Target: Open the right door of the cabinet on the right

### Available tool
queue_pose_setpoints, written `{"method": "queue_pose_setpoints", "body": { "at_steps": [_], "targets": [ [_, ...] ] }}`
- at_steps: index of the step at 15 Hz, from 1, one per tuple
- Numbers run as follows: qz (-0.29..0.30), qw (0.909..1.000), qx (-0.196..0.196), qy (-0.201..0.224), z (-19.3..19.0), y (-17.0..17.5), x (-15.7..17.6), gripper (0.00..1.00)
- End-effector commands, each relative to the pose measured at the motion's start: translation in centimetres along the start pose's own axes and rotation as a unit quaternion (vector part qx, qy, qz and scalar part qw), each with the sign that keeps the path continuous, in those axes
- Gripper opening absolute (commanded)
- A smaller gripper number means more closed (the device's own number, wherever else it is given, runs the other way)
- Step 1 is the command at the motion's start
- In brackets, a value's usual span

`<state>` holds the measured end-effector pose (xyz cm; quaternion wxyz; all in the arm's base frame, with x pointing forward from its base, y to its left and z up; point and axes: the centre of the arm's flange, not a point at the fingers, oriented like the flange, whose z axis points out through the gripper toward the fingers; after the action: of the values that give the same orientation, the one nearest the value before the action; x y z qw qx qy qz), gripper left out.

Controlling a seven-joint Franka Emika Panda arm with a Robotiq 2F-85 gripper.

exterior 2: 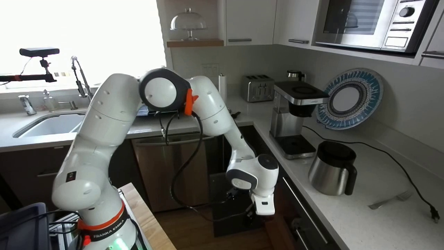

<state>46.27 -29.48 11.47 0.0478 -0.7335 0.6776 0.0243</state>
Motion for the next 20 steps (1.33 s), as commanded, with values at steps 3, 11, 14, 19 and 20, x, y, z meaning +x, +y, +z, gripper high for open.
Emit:
{"method": "queue_pose_setpoints", "body": {
  "at_steps": [3, 11, 14, 19, 20],
  "targets": [
    [0.139, 0.9887, 0.055, -0.005, 5.9, -1.2, 6.2, 1.00],
    [0.203, 0.9727, 0.101, 0.050, 7.3, 0.2, 8.8, 1.00],
    [0.203, 0.9723, 0.104, 0.051, 7.3, -0.1, 8.9, 1.00],
    [0.235, 0.9557, 0.148, 0.098, 8.3, -0.7, 9.9, 1.00],
    [0.239, 0.9511, 0.161, 0.112, 8.4, -0.9, 10.0, 1.00]
  ]
}}
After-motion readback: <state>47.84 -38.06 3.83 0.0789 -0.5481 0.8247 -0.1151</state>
